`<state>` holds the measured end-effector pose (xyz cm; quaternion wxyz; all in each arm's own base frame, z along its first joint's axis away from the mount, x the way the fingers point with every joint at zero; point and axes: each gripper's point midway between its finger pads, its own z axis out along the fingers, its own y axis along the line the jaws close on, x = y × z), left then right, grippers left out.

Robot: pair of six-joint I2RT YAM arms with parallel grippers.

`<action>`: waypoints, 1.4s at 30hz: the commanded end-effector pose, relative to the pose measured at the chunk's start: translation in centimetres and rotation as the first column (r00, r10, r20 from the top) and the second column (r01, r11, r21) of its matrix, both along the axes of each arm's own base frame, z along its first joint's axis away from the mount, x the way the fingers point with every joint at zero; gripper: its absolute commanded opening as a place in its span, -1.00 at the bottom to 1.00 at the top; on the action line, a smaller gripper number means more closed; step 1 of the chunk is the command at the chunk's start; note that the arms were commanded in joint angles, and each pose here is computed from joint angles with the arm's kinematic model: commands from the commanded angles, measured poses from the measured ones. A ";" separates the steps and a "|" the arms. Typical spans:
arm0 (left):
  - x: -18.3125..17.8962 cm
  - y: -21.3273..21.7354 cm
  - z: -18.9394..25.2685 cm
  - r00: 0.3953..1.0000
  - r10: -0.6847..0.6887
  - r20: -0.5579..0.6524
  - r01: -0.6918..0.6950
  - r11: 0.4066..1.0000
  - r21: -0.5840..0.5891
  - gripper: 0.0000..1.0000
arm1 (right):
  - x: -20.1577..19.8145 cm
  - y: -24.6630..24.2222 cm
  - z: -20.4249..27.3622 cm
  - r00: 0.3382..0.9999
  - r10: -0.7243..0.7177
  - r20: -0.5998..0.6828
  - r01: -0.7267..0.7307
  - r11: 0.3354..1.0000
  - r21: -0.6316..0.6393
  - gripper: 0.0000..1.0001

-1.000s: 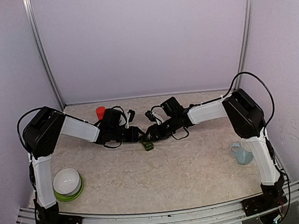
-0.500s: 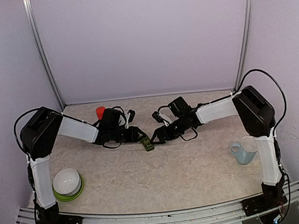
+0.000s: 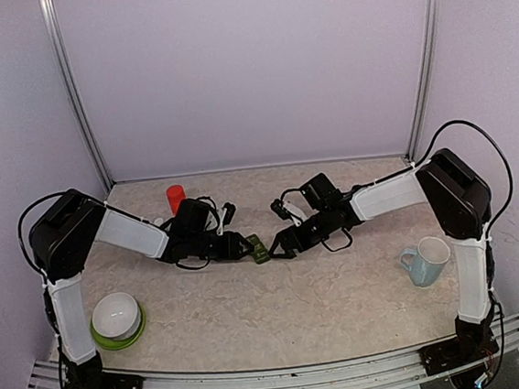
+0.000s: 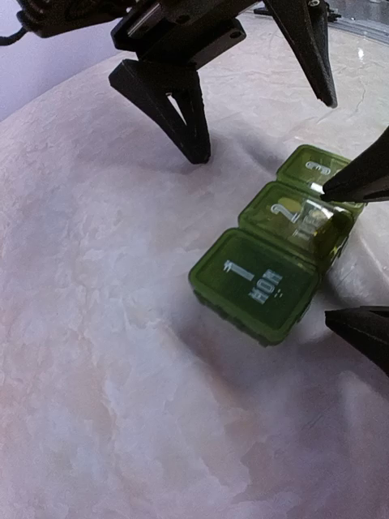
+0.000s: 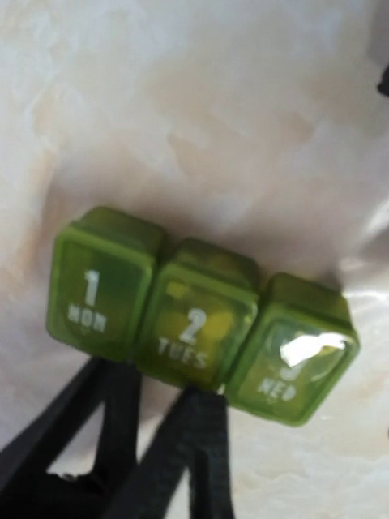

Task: Sort the pills into containers
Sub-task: Pick up the pill container from the center of the board.

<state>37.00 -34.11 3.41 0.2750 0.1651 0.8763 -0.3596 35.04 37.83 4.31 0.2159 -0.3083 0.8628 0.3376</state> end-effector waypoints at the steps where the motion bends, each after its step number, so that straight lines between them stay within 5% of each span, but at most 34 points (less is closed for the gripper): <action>1: -1.1 -1.0 2.6 0.999 -0.015 0.036 0.016 0.998 -0.055 -0.14 | -0.9 0.7 1.1 0.998 0.038 0.056 -0.038 0.999 0.003 0.72; 12: -1.3 1.8 4.5 0.992 0.108 0.066 -0.104 0.993 -0.058 0.00 | 0.2 3.4 1.5 0.991 0.007 0.136 0.001 0.998 -0.059 0.84; 24: -1.1 6.8 6.5 0.955 0.270 0.123 -0.266 0.963 -0.048 0.80 | -0.2 5.6 -1.0 0.981 0.004 0.196 0.042 0.973 -0.226 1.00; 30: -1.1 7.4 6.6 0.948 0.292 0.128 -0.288 0.956 -0.048 0.97 | 0.5 5.3 -2.7 0.966 -0.010 0.259 0.099 0.937 -0.334 1.00; 38: -1.2 7.7 6.2 0.947 0.297 0.124 -0.293 0.955 -0.049 0.97 | 1.6 4.4 -3.6 0.947 -0.013 0.322 0.145 0.910 -0.388 0.57; 42: -1.1 7.8 6.0 0.946 0.301 0.120 -0.297 0.954 -0.049 0.97 | 2.2 4.2 -3.9 0.934 -0.017 0.356 0.168 0.902 -0.397 0.55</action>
